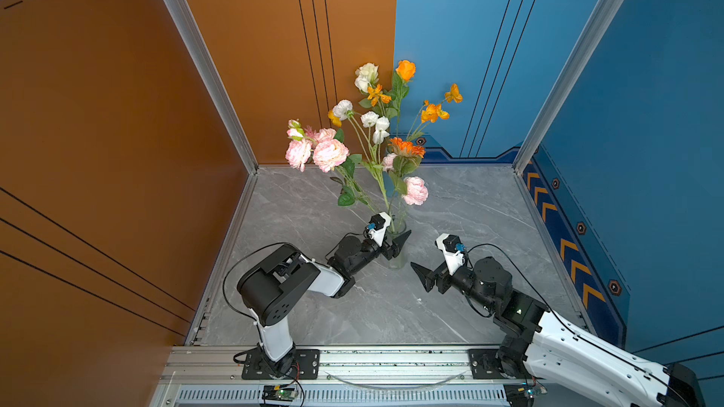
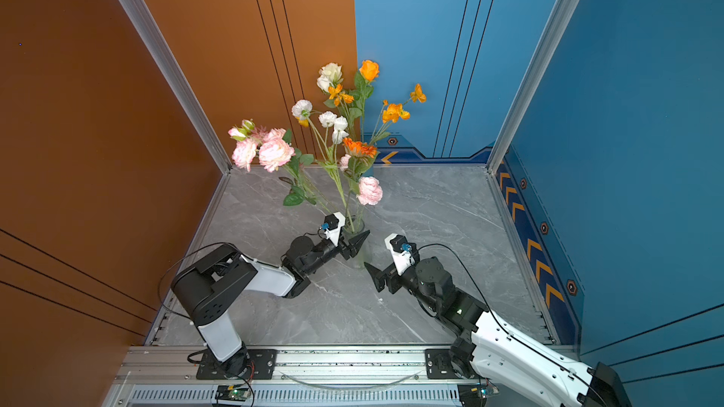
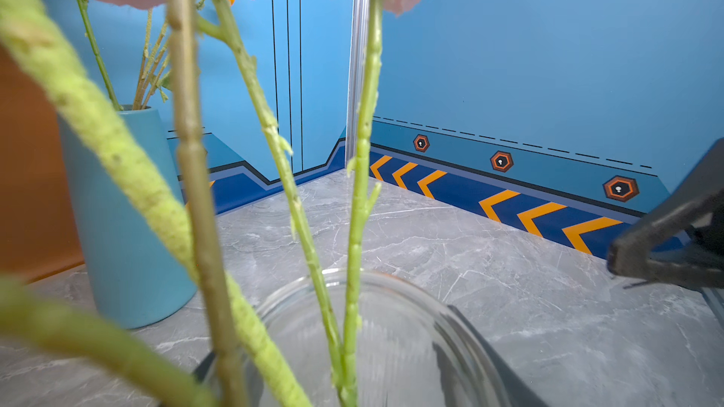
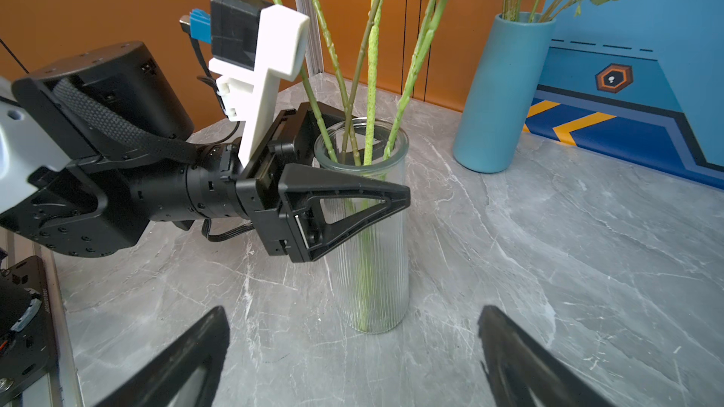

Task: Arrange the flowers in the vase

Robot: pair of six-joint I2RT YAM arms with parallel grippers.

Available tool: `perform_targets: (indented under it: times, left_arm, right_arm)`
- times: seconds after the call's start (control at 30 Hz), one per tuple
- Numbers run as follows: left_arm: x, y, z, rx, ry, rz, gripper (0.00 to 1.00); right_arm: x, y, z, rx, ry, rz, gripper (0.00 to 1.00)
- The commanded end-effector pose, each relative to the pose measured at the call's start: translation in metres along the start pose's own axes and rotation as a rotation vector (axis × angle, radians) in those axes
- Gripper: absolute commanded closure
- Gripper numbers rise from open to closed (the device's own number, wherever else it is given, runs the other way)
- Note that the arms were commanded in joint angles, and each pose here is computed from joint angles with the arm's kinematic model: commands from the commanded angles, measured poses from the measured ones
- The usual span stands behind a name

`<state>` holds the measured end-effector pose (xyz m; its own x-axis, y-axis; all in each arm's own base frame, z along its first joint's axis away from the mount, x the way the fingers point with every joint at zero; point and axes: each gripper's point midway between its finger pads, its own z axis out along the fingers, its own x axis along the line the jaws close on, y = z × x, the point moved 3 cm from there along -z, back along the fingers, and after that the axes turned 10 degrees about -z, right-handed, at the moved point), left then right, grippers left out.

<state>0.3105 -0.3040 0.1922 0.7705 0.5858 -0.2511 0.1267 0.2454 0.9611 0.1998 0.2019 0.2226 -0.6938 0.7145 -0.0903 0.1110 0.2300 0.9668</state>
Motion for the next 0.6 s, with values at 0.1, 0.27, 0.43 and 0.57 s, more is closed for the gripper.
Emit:
perform_targets:
  times: [0.1, 0.27, 0.43, 0.57]
  left_arm:
    - [-0.013, 0.011, 0.006, -0.015, -0.112, -0.032, 0.51]
    - [-0.008, 0.027, 0.0, -0.052, -0.085, -0.017, 0.68]
    - [0.001, 0.036, -0.007, -0.023, -0.055, 0.018, 0.69]
    - [-0.009, 0.045, -0.006, -0.011, -0.073, 0.052, 0.7]
  right_arm:
    - [0.0, 0.02, 0.002, -0.057, 0.015, -0.007, 0.0]
    - [0.001, 0.028, 0.005, -0.08, 0.022, -0.008, 0.0]
    - [-0.001, 0.038, 0.004, -0.098, 0.009, -0.031, 0.0]
    - [-0.02, 0.037, -0.002, -0.072, -0.068, -0.005, 0.0]
